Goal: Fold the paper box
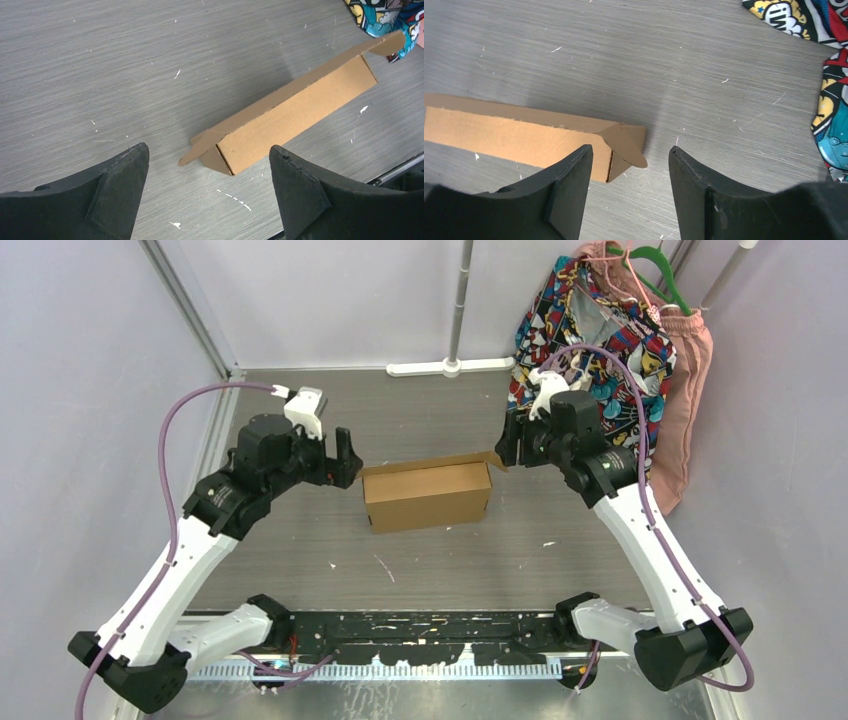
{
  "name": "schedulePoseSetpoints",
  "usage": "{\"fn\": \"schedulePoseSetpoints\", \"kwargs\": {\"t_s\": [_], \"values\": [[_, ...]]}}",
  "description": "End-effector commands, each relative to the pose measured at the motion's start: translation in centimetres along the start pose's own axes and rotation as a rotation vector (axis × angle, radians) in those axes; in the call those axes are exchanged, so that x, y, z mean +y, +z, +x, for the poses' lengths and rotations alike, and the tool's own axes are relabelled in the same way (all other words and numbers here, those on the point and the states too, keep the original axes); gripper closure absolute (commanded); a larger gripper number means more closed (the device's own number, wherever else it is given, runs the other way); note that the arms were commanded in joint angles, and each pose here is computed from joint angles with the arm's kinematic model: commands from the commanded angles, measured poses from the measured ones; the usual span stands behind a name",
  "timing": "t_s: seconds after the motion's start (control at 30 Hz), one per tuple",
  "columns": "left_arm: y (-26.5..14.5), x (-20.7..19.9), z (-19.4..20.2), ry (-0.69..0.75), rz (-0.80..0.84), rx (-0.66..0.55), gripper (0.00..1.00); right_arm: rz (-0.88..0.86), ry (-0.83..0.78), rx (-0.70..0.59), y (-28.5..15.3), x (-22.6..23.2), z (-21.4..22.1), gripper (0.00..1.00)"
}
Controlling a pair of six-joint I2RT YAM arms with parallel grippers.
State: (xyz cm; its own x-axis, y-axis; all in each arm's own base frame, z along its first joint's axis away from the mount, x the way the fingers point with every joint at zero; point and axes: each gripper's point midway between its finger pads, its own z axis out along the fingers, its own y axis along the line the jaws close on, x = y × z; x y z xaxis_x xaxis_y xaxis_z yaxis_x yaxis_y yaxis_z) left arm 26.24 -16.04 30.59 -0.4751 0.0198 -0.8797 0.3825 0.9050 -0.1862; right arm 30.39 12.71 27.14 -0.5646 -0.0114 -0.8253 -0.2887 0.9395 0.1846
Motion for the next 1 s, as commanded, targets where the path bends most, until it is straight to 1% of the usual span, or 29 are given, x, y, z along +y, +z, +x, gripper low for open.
{"fn": "schedulePoseSetpoints", "kwargs": {"t_s": [0.0, 0.07, 0.17, 0.53, 0.6, 0.67, 0.7, 0.73, 0.77, 0.87, 0.93, 0.97], "values": [[-1.3, -0.8, -0.5, 0.042, 0.059, -0.056, 0.11, -0.095, -0.037, -0.044, -1.5, 1.7, -0.7, 0.38], [-1.4, -1.4, 0.1, 0.052, 0.097, -0.037, 0.12, -0.108, -0.04, -0.033, -1.4, 1.9, -0.4, 0.42], [-1.3, -1.8, 0.8, 0.061, 0.129, -0.017, 0.15, -0.112, -0.049, -0.027, -1.4, 1.9, 0.0, 0.43], [-1.1, -0.4, 1.1, 0.156, 0.074, -0.011, 0.14, -0.112, -0.075, -0.024, -0.5, 1.8, 0.7, 0.45], [-0.8, -0.3, 1.3, 0.168, 0.071, -0.002, 0.15, -0.111, -0.077, -0.023, -0.4, 1.8, 0.8, 0.46], [-0.5, -0.3, 1.7, 0.182, 0.077, 0.015, 0.24, -0.111, -0.079, -0.021, -0.3, 1.8, 0.8, 0.49], [-0.3, -0.3, 1.8, 0.185, 0.076, 0.024, 0.25, -0.112, -0.08, -0.023, -0.3, 1.8, 0.8, 0.5], [-0.2, -0.4, 2.0, 0.189, 0.082, 0.028, 0.29, -0.115, -0.081, -0.027, -0.4, 1.9, 0.7, 0.5], [-0.1, -0.4, 2.0, 0.192, 0.089, 0.027, 0.38, -0.119, -0.084, -0.03, -0.4, 1.9, 0.6, 0.51], [0.1, -0.6, 2.0, 0.194, 0.096, 0.026, 0.42, -0.121, -0.086, -0.031, -0.4, 2.0, 0.5, 0.53], [0.3, -0.8, 2.1, 0.197, 0.107, 0.029, 0.51, -0.124, -0.086, -0.029, -0.3, 2.0, 0.5, 0.58], [0.4, -0.7, 2.1, 0.199, 0.106, 0.033, 0.53, -0.127, -0.088, -0.028, -0.3, 2.1, 0.5, 0.58]]}}
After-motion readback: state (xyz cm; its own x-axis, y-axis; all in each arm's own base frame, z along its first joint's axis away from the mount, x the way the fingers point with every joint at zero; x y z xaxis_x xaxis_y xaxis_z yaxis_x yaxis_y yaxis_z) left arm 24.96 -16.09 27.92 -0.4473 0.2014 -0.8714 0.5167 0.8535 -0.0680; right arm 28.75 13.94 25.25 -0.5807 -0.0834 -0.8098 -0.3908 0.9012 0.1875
